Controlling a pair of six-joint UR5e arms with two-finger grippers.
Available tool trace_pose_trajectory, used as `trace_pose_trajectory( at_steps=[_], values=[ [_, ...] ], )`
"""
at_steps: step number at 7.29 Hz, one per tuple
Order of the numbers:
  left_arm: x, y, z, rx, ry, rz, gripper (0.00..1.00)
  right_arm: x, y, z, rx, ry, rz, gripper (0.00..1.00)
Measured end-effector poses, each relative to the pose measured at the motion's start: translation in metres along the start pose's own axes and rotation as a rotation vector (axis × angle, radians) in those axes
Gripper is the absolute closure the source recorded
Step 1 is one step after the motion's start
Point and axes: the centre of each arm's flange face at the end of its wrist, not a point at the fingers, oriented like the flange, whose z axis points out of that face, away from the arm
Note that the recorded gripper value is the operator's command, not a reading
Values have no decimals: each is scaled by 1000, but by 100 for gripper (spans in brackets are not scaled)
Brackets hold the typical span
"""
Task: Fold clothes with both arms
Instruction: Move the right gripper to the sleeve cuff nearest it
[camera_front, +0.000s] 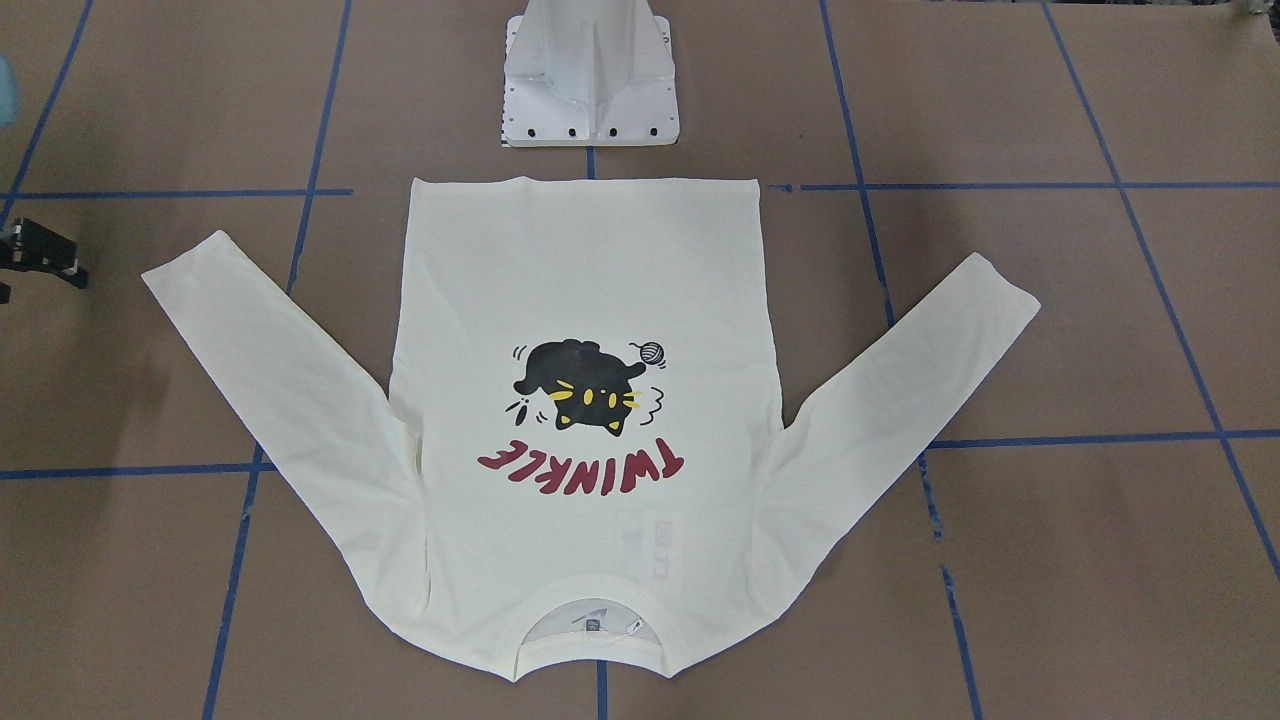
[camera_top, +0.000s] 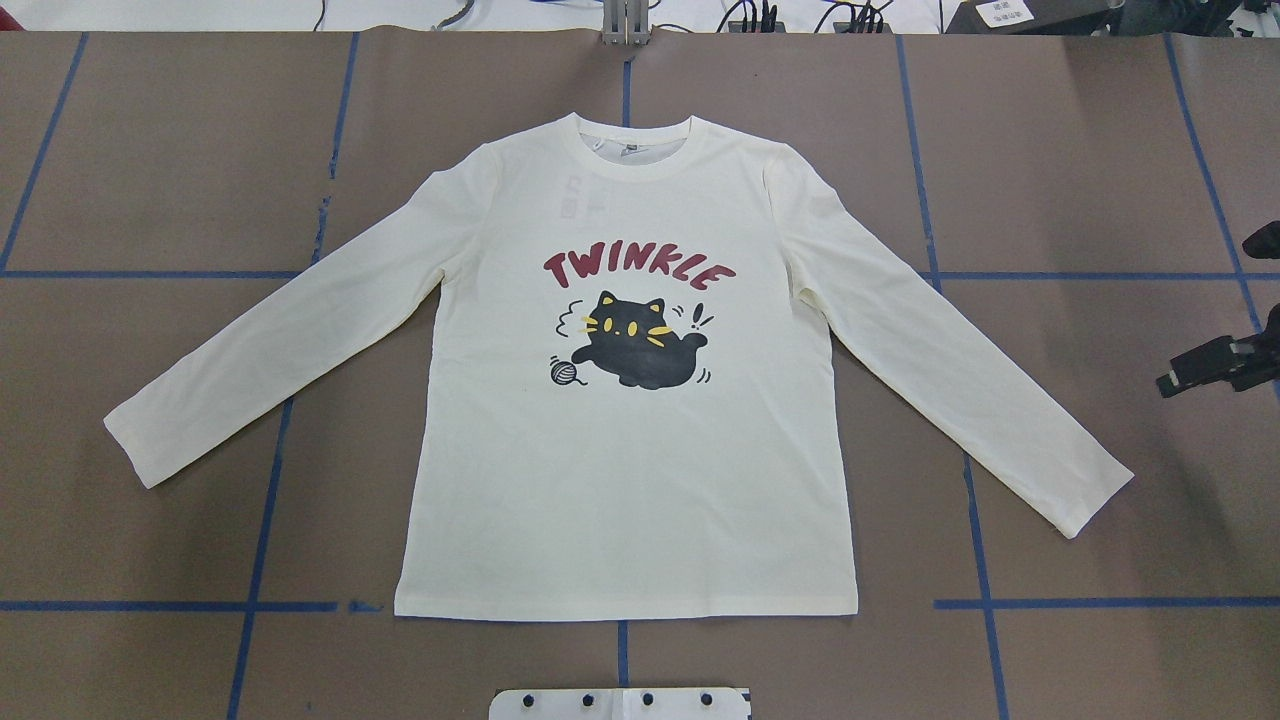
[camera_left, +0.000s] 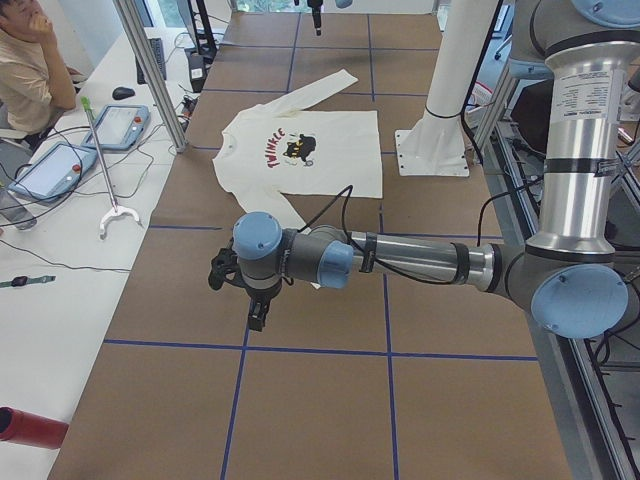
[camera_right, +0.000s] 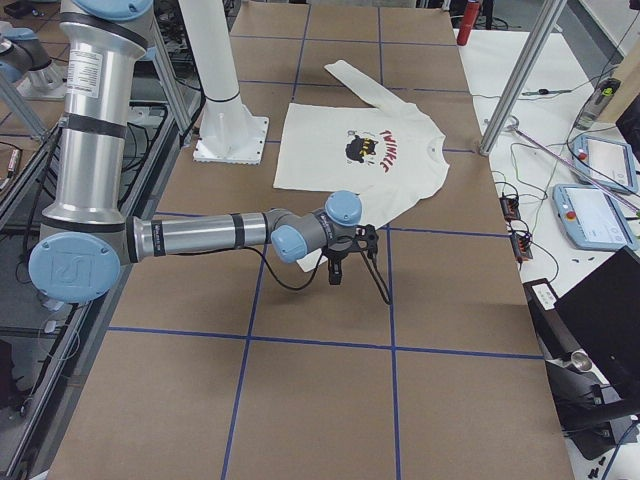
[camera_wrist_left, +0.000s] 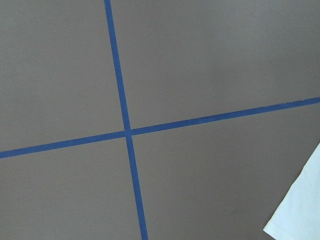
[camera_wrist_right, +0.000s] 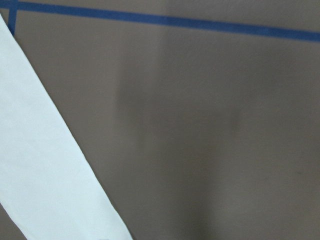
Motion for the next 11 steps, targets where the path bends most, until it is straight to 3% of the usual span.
trace_pose_trajectory(
  at_steps=[1, 3, 7, 10, 11],
  values=[
    [1, 0, 0, 0, 4, 0, 0, -17, 28, 26, 21, -10, 46, 5],
    [1, 0, 0, 1, 6, 1, 0, -25, 57, 46, 23, -21, 80, 19],
    [0, 1, 0, 0, 5, 3, 0, -20, 60, 61, 6, -10, 181, 24],
    [-1, 1, 1, -2, 5, 2, 0, -14, 59, 69, -4, 1, 200, 28],
    [-1, 1, 1, -2, 5, 2, 0, -14, 56, 73, -6, 3, 201, 55]
  ],
)
